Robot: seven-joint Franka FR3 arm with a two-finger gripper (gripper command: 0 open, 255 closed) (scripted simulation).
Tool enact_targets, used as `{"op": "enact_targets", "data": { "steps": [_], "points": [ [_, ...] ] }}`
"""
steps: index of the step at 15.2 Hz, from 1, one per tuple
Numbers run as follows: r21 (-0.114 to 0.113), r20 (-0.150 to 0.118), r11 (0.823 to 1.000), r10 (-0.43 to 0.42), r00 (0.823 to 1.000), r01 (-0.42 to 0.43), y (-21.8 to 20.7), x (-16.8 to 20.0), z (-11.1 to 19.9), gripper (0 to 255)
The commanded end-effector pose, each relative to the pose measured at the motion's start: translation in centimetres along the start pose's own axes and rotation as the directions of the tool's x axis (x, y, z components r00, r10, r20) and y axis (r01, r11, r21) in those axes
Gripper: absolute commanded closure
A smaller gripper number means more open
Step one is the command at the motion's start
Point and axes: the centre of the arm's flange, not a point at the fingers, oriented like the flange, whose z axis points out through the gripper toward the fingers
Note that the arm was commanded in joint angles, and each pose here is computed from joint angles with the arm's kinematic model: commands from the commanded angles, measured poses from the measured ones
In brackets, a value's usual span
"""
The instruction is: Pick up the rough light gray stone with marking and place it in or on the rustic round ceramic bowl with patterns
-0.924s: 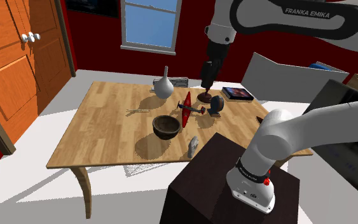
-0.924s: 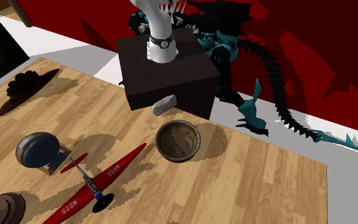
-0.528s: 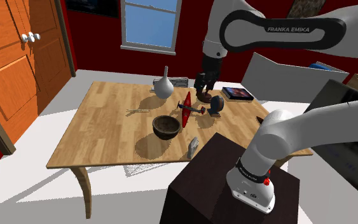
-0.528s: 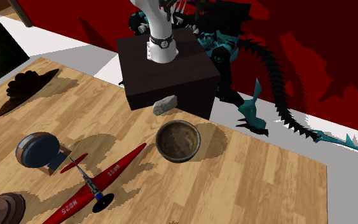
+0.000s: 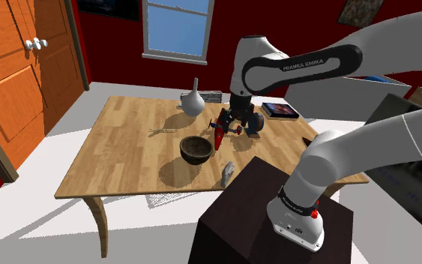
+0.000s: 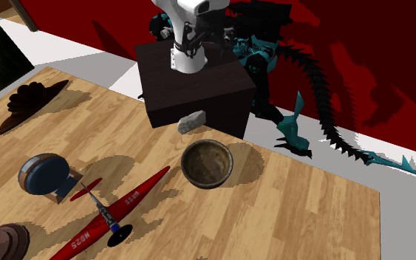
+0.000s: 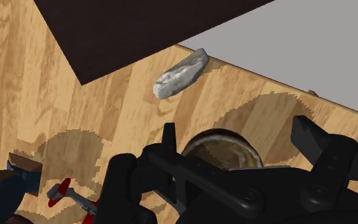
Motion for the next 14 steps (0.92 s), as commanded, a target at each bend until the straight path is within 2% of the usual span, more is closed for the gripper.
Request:
{"op": "enact_targets", "data": {
  "steps": [1, 4, 7, 10, 14],
  "points": [
    [0.002, 0.007, 0.998, 0.070, 0.998, -0.070, 0.4, 0.5, 2.6, 0],
    [0.002, 0.020, 0.985, 0.171, 0.985, -0.171, 0.8, 1.2, 6.5, 0],
    [0.001, 0.033, 0.963, 0.269, 0.962, -0.270, 1.3, 1.8, 10.4, 0],
    [-0.002, 0.046, 0.931, 0.365, 0.930, -0.366, 1.8, 2.3, 14.3, 0],
    [-0.007, 0.063, 0.873, 0.487, 0.871, -0.487, 2.6, 2.9, 19.6, 0]
  ]
}}
